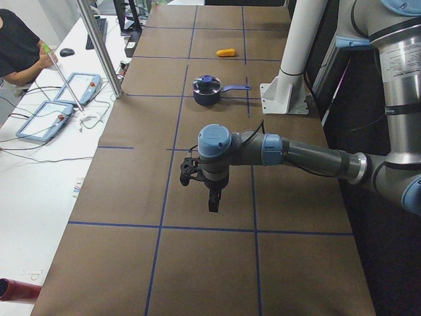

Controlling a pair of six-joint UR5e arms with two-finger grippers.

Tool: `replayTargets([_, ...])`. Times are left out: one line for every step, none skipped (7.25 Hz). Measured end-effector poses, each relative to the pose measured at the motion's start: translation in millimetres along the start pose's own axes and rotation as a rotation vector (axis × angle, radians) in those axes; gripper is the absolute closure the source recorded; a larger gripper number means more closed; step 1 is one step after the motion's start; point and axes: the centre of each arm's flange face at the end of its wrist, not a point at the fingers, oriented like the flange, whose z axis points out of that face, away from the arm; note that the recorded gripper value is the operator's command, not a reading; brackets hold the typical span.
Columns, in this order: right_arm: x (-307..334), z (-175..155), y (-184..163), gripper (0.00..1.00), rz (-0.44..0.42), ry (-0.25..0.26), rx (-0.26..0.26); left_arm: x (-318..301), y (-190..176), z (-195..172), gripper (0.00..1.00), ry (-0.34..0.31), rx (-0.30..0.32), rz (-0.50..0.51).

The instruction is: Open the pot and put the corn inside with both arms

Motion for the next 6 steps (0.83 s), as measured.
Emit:
replayTargets([-0.4, -0.2, -0.1, 0.00, 0.001, -0.002, 0.001, -0.2, 0.3, 0.3, 0.00, 0.001, 0.000, 0.001])
replayTargets([-2.2, -1.8, -0.8, 0.00, -0.001, -0.003, 0.005, -0.5, 0.8, 0.7, 0.00, 0.002, 0.000, 0.004])
replayTargets([-4.3, -3.9, -1.6, 0.00, -0.003, -0.003, 0.009, -0.8, 1.4, 1.1, 0.00, 0.002, 0.000, 0.006])
replayTargets([-5.3, -5.0, -2.2, 0.00, -0.004, -0.002, 0.011, -0.8, 1.5, 1.1, 0.00, 0.003, 0.000, 0.007])
replayTargets([-5.9, -5.7, -2.8, 0.00, -0.006, -0.002, 0.013, -1.2, 1.9, 1.6, 0.00, 0.003, -0.001, 0.006])
replayTargets([-6.6, -6.4, -3.2, 0.00, -0.007, -0.003, 0.014, -2.5, 2.3, 2.9, 0.00, 0.004, -0.003, 0.004])
